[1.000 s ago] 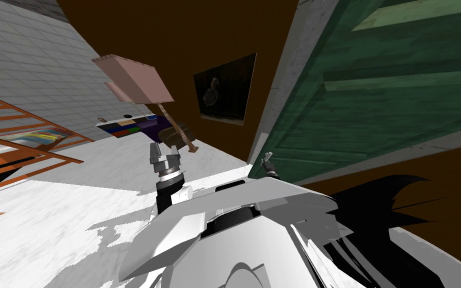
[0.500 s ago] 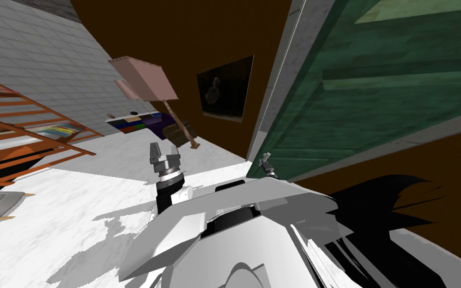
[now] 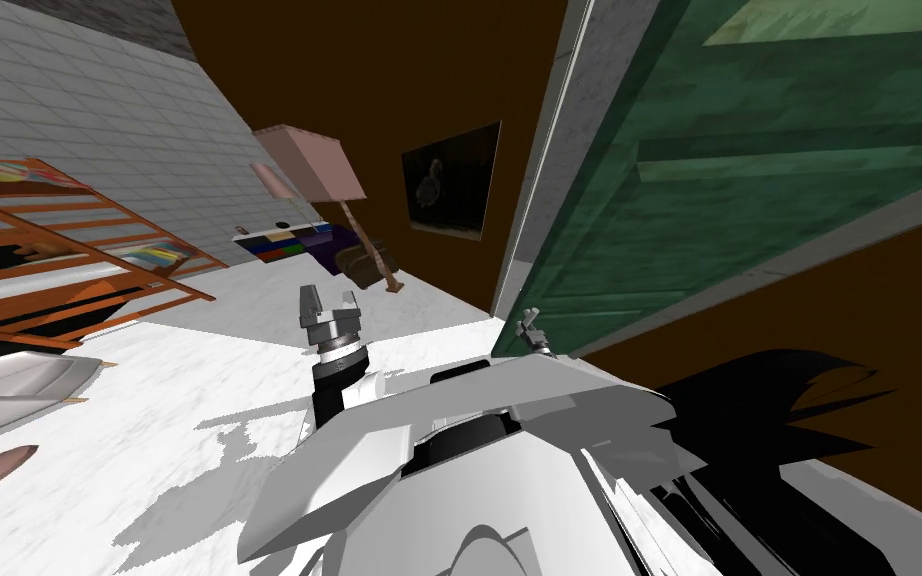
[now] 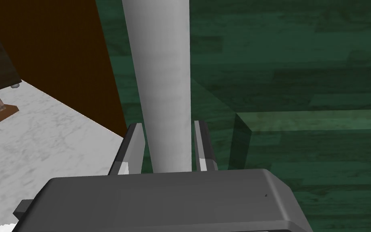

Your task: Pull the door open

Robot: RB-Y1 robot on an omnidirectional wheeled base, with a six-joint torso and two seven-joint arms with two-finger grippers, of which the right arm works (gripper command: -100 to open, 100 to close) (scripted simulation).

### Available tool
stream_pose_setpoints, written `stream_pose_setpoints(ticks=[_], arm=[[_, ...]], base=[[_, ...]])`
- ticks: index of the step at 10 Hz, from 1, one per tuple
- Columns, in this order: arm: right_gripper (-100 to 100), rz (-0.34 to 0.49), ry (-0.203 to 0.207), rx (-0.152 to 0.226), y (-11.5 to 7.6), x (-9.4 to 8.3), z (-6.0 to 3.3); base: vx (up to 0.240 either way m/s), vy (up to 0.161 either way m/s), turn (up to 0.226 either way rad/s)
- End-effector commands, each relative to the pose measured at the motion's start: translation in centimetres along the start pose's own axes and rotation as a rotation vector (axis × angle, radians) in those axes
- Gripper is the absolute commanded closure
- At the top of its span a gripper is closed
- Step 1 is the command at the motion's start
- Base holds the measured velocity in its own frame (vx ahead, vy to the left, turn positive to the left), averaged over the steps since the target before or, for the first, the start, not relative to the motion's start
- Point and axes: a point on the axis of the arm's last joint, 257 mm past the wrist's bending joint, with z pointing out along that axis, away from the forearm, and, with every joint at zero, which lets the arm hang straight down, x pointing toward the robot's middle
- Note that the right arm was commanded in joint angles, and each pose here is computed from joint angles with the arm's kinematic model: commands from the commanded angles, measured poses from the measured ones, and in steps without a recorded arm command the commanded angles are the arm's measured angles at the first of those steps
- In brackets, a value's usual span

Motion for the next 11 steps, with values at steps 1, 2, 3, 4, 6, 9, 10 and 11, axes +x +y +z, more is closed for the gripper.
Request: stream_pose_setpoints(ticks=[1, 2, 3, 4, 6, 9, 10, 11], arm=[[100, 0.000, -0.001, 0.029, -0.4, -0.1, -0.74], [100, -0.001, 0.000, 0.045, -0.6, -0.1, -1.10], [100, 0.000, 0.000, 0.068, -0.9, -0.1, -1.65], [100, 0.000, 0.000, 0.082, -1.1, -0.1, -1.98], [100, 0.001, 0.002, 0.090, -1.3, 0.1, -1.97], [100, 0.001, -0.001, 0.123, -1.4, -0.1, -2.87], [100, 0.001, -0.001, 0.132, -1.4, -0.1, -3.09], [100, 0.001, -0.001, 0.141, -1.3, -0.1, -3.30]], base=[[-0.238, -0.067, 0.116], [-0.202, -0.081, 0.112], [-0.224, -0.059, 0.128], [-0.222, -0.025, 0.087], [-0.160, -0.019, 0.044], [-0.213, -0.027, 0.136], [-0.235, -0.049, 0.127], [-0.208, -0.043, 0.123]])
